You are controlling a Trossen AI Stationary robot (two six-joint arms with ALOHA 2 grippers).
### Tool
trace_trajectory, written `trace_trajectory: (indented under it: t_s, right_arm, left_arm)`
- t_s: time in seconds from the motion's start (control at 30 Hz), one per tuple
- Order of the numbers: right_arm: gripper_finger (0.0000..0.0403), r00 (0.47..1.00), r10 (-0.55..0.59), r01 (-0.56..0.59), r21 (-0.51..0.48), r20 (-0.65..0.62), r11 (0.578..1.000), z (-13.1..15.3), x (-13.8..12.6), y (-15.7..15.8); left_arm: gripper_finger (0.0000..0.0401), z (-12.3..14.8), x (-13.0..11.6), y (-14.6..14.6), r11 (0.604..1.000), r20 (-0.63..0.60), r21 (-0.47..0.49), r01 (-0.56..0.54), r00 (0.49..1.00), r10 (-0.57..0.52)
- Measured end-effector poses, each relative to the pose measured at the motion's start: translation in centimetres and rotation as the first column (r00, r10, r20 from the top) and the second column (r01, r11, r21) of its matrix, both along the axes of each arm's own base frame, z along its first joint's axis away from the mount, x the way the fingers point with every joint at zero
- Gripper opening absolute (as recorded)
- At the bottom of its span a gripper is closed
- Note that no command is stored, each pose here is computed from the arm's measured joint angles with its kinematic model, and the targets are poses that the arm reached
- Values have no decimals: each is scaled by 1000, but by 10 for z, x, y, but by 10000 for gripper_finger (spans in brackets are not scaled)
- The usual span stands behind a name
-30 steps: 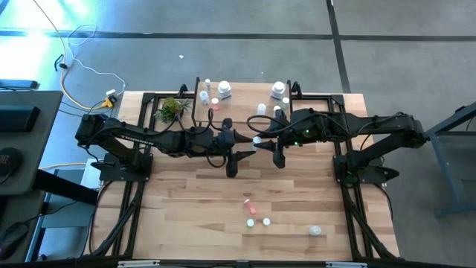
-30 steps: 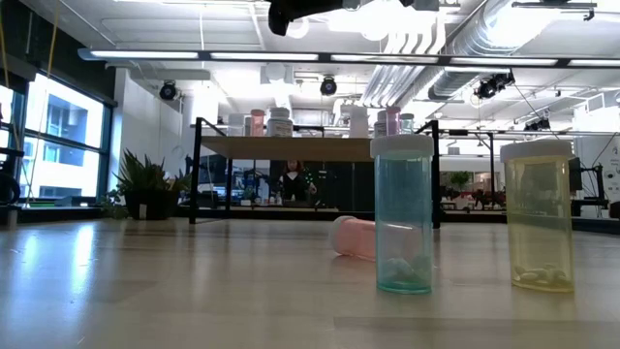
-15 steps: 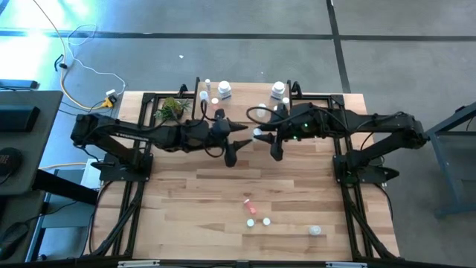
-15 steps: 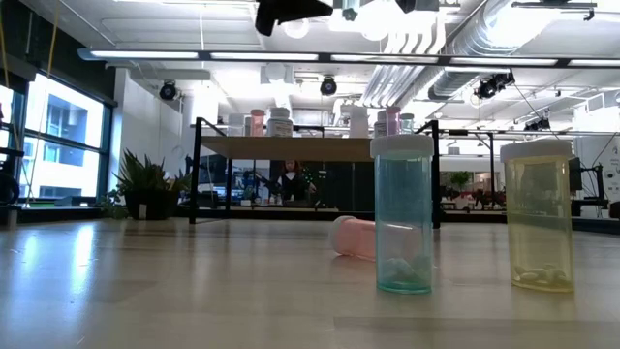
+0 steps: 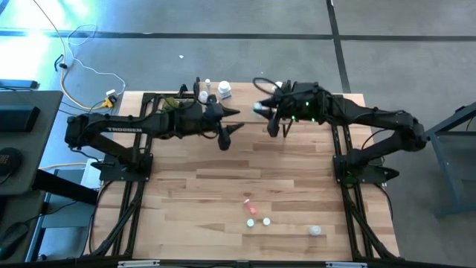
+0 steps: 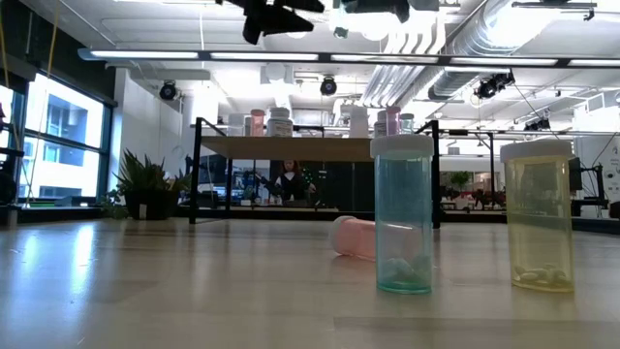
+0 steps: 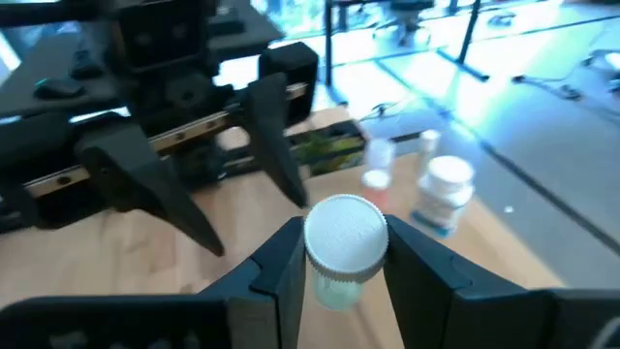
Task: Pick and place medicine bottles onto shelf by color
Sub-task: Put the top blue pill bottle on the shelf
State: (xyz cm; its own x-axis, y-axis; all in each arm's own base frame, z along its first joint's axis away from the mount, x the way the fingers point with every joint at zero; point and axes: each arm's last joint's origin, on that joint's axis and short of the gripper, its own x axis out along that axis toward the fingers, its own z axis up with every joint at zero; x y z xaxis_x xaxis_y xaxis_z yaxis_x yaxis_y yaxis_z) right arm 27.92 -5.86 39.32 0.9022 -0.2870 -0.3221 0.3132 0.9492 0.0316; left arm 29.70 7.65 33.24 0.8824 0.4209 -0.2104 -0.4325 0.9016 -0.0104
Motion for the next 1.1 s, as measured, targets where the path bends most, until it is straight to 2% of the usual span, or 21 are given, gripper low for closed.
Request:
trace_trajectory:
  t_s: [0.1,0.33,0.67,1.1]
  right_arm:
    - [110,998,-50,50,-16,28,999,3,-3,-15]
    - [110,981,-161,169,-65,103,984,11,-12,-49]
    - [110,940,-282,303,-91,194,949,20,-28,-85]
    - [110,927,-319,345,-117,199,931,28,-32,-103]
  left_arm:
    - [225,4,-7,11,999,2,15,-35,999,35]
    - [225,6,-20,35,999,-8,-4,-41,999,41]
    - [225,11,-36,58,993,-36,88,-74,996,77]
    - [225,16,-58,86,981,-34,127,-147,988,152]
